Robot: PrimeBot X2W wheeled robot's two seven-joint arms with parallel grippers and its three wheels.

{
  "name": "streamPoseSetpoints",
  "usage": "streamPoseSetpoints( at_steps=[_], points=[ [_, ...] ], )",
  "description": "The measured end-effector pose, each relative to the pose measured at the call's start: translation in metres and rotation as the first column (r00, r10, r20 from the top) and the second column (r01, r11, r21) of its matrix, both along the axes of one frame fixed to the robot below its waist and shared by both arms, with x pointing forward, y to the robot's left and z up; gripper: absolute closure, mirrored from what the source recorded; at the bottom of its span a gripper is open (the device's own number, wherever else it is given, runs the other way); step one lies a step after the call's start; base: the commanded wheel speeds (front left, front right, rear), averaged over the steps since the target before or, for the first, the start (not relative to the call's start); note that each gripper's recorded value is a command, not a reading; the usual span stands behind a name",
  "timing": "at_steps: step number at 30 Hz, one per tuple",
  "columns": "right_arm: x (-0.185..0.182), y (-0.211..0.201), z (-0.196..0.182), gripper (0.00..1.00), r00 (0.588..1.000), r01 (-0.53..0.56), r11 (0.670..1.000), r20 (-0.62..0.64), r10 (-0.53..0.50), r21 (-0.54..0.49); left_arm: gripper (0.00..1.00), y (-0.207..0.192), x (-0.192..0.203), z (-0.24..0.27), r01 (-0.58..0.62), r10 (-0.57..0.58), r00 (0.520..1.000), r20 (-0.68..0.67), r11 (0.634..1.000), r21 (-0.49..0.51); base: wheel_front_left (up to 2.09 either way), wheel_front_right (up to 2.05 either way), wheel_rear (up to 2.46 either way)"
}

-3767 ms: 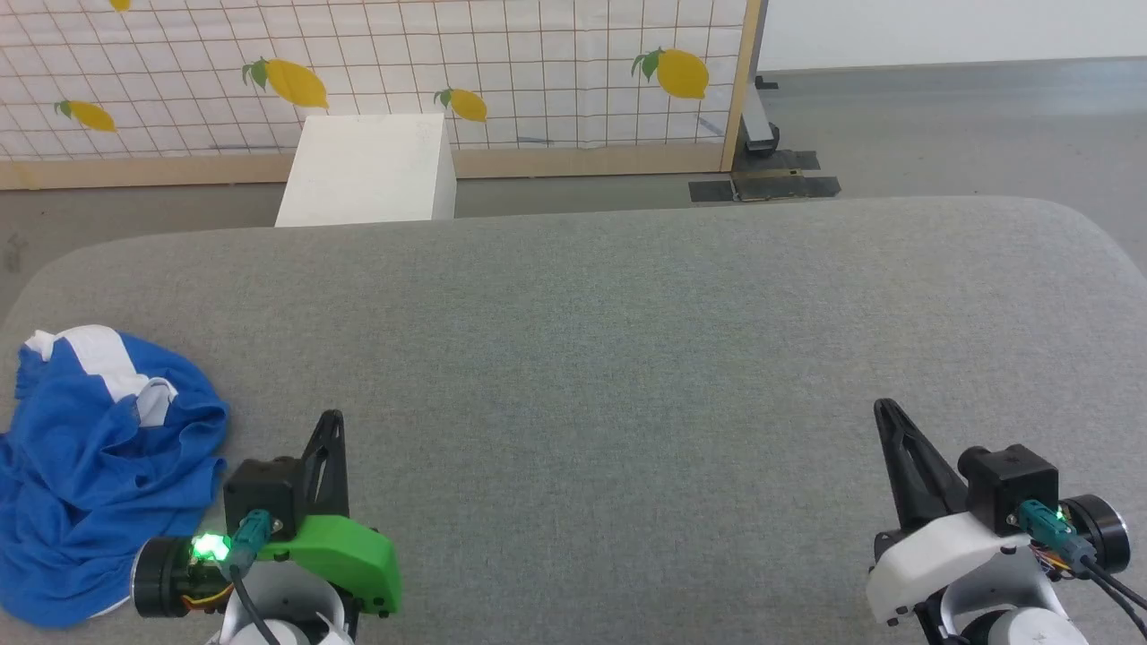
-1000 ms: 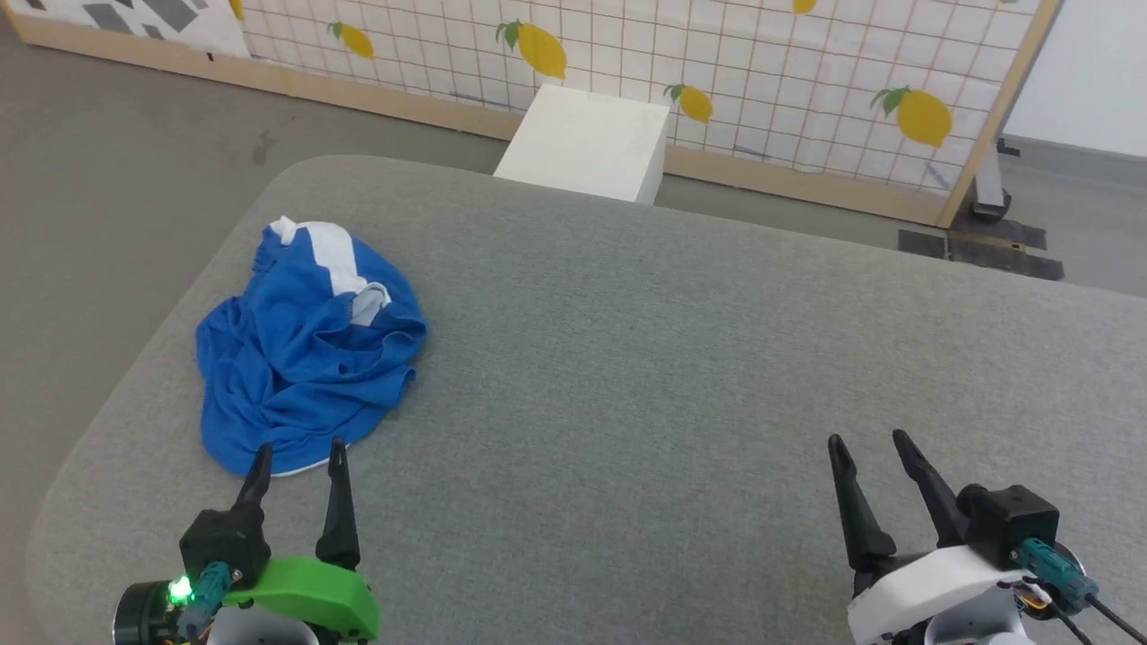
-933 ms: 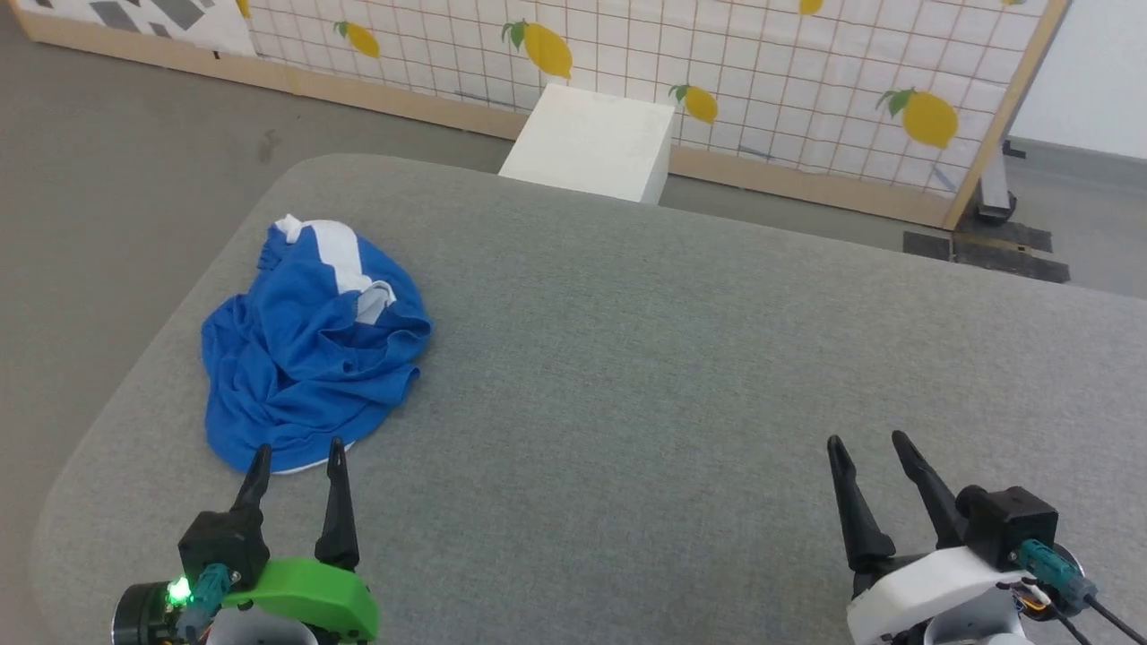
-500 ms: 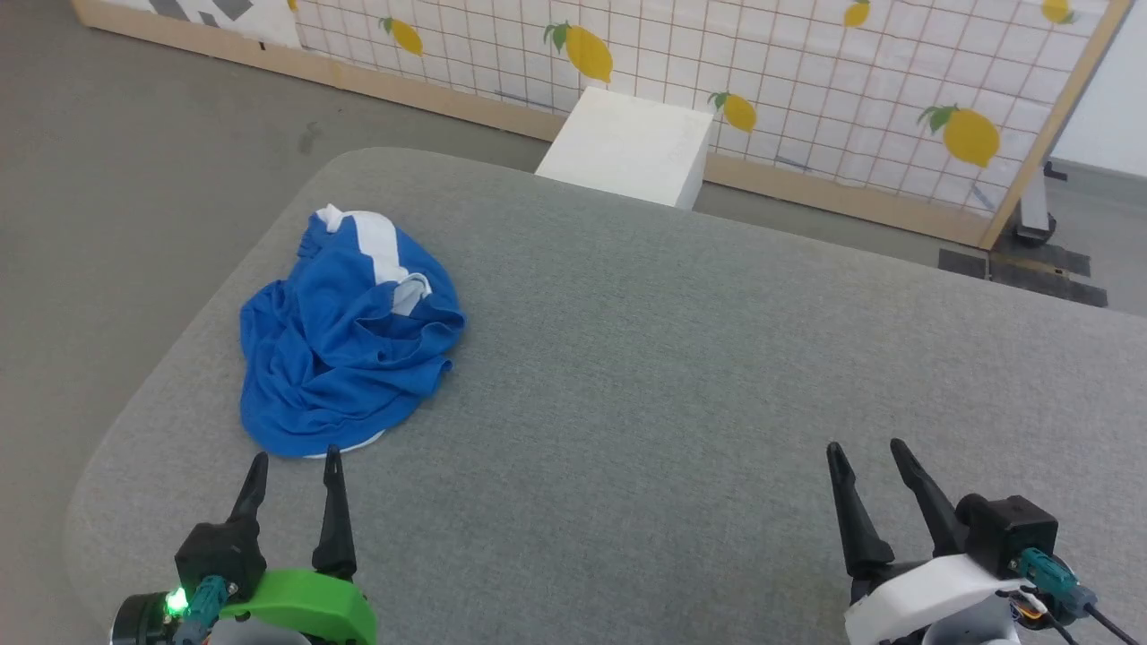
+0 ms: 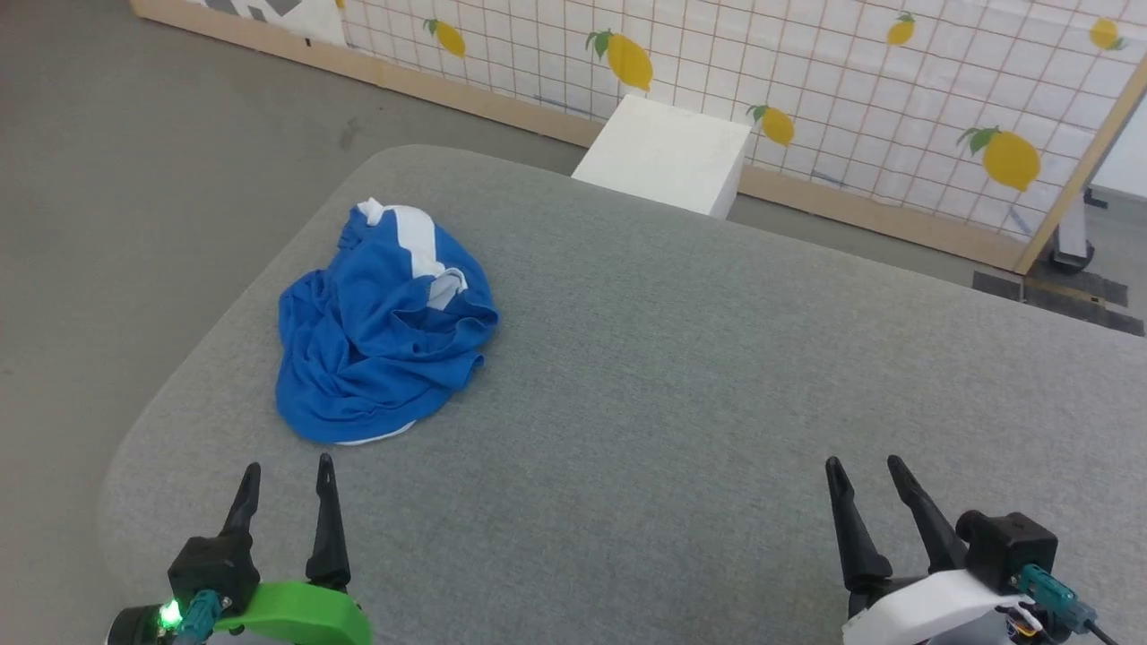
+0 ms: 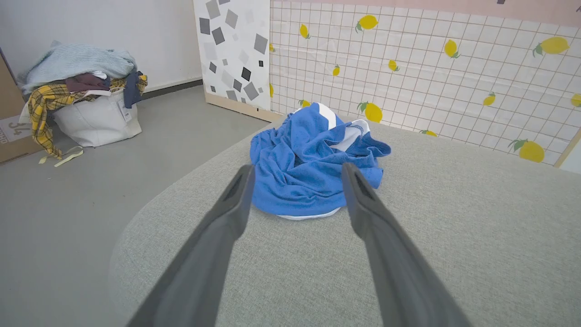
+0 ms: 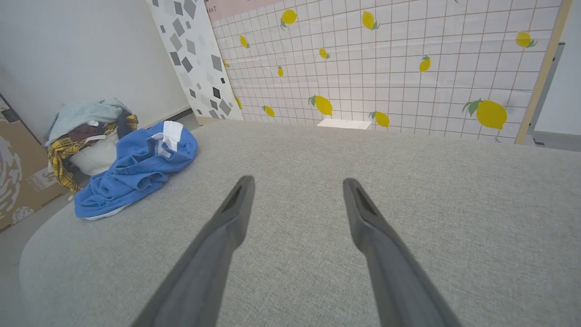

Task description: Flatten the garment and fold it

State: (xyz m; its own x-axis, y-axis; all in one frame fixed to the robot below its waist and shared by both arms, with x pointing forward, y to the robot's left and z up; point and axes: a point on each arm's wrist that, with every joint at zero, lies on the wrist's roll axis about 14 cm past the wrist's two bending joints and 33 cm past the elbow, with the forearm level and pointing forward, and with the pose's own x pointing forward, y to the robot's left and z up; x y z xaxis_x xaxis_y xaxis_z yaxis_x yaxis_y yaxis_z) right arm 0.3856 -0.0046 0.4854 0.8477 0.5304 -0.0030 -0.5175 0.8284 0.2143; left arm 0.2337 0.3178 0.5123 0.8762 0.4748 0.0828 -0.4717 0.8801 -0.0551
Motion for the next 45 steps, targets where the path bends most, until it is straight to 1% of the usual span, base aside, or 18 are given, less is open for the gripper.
streamPoseSetpoints(
  at_steps=[10,18,21,25,27,29,33,36,37,39,41,45],
  points=[
    [0.000,0.009,-0.005,0.00,1.000,-0.022,1.000,-0.014,0.022,0.011,0.00,0.007,-0.012,-0.002,-0.035,0.035,0.999,0.010,0.999,-0.007,0.00,0.00,0.00],
    [0.000,0.010,-0.015,0.00,0.999,-0.022,1.000,-0.038,0.023,0.018,0.00,0.010,-0.011,-0.003,-0.037,0.038,0.999,0.013,0.999,-0.007,0.00,0.00,0.00],
    [0.002,0.006,-0.018,0.00,0.999,-0.009,1.000,-0.044,0.010,0.020,0.00,0.011,-0.004,0.001,-0.020,0.021,0.999,0.031,1.000,-0.021,0.00,0.00,0.00],
    [0.007,0.000,-0.022,0.00,0.999,0.011,1.000,-0.053,-0.010,0.019,0.00,0.015,0.023,0.009,0.024,-0.021,0.998,0.056,0.999,-0.043,0.00,0.00,0.00],
    [0.011,-0.002,-0.024,0.00,0.999,0.017,1.000,-0.050,-0.017,0.013,0.00,0.019,0.044,0.011,0.048,-0.041,0.997,0.065,0.992,-0.115,0.00,0.00,0.00],
    [0.017,-0.004,-0.025,0.00,0.999,0.029,1.000,-0.045,-0.028,0.009,0.00,0.019,0.069,0.008,0.106,-0.107,0.994,0.002,0.985,-0.132,0.00,0.00,0.00],
    [0.030,-0.008,-0.028,0.00,0.998,0.046,0.999,-0.037,-0.046,0.000,0.00,0.027,0.107,-0.001,0.147,-0.170,0.980,-0.102,0.968,-0.202,0.00,0.00,0.00],
    [0.038,-0.014,-0.035,0.00,0.997,0.063,0.998,-0.043,-0.063,-0.010,0.00,0.029,0.132,-0.021,0.153,-0.221,0.954,-0.202,0.940,-0.304,0.00,0.00,0.00],
    [0.041,-0.017,-0.037,0.00,0.996,0.072,0.997,-0.046,-0.073,-0.011,0.00,0.030,0.137,-0.031,0.142,-0.234,0.941,-0.244,0.929,-0.343,0.00,0.00,0.00],
    [0.046,-0.026,-0.043,0.00,0.993,0.101,0.995,-0.058,-0.102,-0.012,0.00,0.030,0.145,-0.052,0.126,-0.268,0.902,-0.340,0.914,-0.385,0.00,0.00,0.00],
    [0.048,-0.035,-0.049,0.00,0.989,0.127,0.992,-0.071,-0.128,-0.016,0.00,0.030,0.153,-0.064,0.108,-0.280,0.888,-0.365,0.898,-0.427,0.00,0.00,0.00],
    [0.049,-0.050,-0.063,0.00,0.981,0.163,0.986,-0.106,-0.165,-0.027,0.00,0.024,0.164,-0.095,0.081,-0.321,0.821,-0.472,0.884,-0.461,0.00,0.00,0.00]
  ],
)
